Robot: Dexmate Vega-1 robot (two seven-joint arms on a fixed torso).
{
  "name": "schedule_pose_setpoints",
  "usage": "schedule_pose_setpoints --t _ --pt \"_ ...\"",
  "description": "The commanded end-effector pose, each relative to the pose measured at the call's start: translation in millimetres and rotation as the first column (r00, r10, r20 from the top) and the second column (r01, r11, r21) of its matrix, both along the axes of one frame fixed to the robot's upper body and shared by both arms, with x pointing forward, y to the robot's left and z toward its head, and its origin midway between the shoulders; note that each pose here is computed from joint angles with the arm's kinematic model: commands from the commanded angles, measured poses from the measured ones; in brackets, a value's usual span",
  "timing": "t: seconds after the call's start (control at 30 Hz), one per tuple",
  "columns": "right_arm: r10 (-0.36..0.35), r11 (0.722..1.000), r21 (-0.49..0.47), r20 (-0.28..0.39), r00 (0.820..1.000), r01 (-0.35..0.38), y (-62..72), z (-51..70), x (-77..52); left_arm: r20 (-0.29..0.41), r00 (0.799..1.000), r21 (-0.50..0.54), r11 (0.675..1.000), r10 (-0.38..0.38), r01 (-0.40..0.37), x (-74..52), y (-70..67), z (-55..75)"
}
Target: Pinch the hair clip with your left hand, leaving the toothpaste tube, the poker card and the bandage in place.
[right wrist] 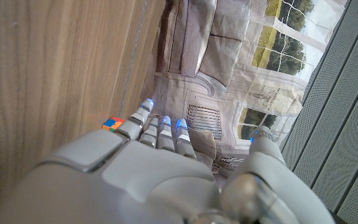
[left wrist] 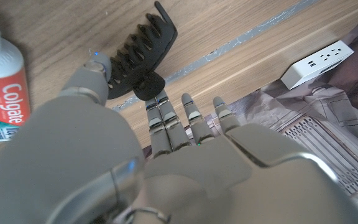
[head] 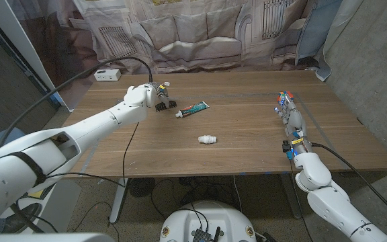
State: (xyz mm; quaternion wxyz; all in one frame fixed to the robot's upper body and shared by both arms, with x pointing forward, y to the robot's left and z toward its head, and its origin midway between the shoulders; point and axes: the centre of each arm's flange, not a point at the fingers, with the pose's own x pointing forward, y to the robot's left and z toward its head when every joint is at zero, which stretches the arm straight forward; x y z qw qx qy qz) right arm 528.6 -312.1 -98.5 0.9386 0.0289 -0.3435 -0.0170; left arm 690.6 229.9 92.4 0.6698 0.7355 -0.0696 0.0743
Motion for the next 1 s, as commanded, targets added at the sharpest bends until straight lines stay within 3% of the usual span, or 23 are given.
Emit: schedule_pose_setpoints --t 0.03,0.63,1.0 --pt "0.000 1.000 0.004 -0.006 1.000 0.000 0.1 -2.3 0.1 0.025 1.000 0.010 1.000 0.007 -0.008 -0.2 -0.7 -0.9" --pt "0.001 1.000 0.000 -0.014 1.000 -0.001 -0.5 -3.6 1.7 0.015 1.000 0.011 1.000 0.017 -0.017 4.0 -1.0 -5.8" --pt "0.003 1.000 -0.003 -0.022 1.000 -0.003 0.1 -3.5 3.4 0.051 0.999 -0.013 1.000 0.009 -0.008 4.0 1.6 -6.9"
